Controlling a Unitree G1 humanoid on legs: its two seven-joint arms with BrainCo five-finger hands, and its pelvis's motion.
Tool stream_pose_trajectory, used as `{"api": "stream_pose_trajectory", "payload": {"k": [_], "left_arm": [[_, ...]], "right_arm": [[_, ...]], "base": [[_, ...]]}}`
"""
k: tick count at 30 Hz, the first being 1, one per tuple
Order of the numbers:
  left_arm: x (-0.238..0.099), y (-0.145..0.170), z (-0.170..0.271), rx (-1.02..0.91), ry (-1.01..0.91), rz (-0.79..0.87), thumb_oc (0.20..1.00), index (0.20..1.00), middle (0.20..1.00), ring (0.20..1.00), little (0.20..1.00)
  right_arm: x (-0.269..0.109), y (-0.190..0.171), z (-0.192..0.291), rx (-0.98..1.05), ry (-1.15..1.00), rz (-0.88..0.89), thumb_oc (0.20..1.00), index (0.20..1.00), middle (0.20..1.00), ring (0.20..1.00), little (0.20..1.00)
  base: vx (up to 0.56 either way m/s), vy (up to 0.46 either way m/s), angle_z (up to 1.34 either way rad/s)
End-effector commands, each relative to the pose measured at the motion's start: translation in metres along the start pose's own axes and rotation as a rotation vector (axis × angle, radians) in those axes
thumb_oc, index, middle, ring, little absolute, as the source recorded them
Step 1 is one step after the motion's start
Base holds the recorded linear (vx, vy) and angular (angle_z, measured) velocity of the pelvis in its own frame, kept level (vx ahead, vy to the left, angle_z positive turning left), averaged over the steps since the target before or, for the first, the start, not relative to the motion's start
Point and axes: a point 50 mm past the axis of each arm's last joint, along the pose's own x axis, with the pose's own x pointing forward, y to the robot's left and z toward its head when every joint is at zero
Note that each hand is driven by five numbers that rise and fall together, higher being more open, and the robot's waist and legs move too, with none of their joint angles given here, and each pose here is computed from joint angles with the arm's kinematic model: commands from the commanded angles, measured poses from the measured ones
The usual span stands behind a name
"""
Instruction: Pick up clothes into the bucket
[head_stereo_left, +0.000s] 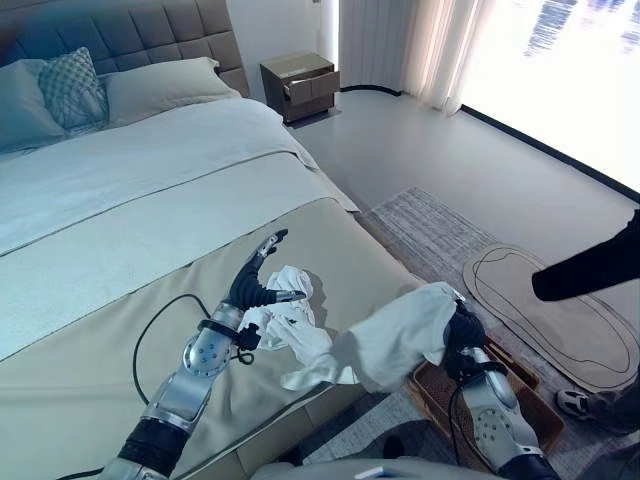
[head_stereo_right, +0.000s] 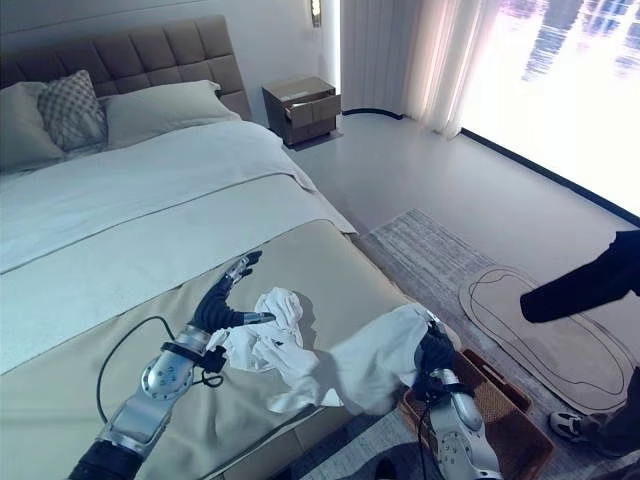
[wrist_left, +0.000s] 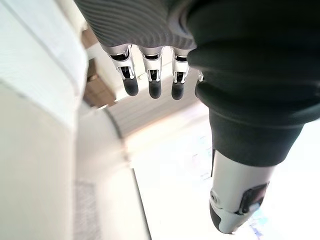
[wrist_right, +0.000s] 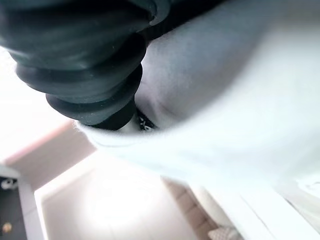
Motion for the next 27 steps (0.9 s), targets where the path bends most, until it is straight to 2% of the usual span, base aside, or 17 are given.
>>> {"api": "stream_pose_trajectory", "payload": {"k": [1,7,10,14,18,24,27], "left_arm": [[0.007,0.009,0.005,0.028,-0.043,0.002,1.000,1.000,1.000,1.000,1.000],[-0.006,0.008,-0.010,-0.062,0.031,0.042,1.000,1.000,1.000,1.000,1.000],[-0.011,0.007,-0.014,-0.077,0.049,0.042,1.000,1.000,1.000,1.000,1.000],[-0.017,0.008,-0.019,-0.104,0.067,0.047,1.000,1.000,1.000,1.000,1.000],[-0.018,0.017,-0.015,-0.082,0.044,0.071,1.000,1.000,1.000,1.000,1.000],[-0.022,0.022,-0.013,-0.136,0.031,0.073,1.000,1.000,1.000,1.000,1.000],[-0.023,0.024,-0.009,-0.192,0.016,0.072,1.000,1.000,1.000,1.000,1.000]], "right_arm": [[0.015,0.017,0.037,0.090,-0.234,0.069,0.200,0.200,0.200,0.200,0.200],[-0.003,-0.003,0.058,0.189,-0.383,-0.020,0.200,0.200,0.200,0.200,0.200],[-0.011,-0.012,0.069,0.179,-0.443,-0.062,0.200,0.200,0.200,0.200,0.200],[-0.024,-0.031,0.106,0.123,-0.631,-0.183,0.200,0.200,0.200,0.200,0.200],[-0.017,-0.035,0.127,0.141,-0.748,-0.260,0.200,0.200,0.200,0.200,0.200],[-0.008,-0.037,0.138,0.029,-0.720,-0.313,0.200,0.200,0.200,0.200,0.200],[0.004,-0.028,0.141,-0.024,-0.676,-0.268,0.200,0.200,0.200,0.200,0.200]], "base": [[-0.01,0.040,-0.06],[-0.01,0.061,-0.17],[-0.04,0.075,-0.19],[-0.04,0.107,-0.25],[-0.16,0.019,-0.76],[-0.05,-0.134,-0.45],[-0.07,-0.195,-0.25]]}}
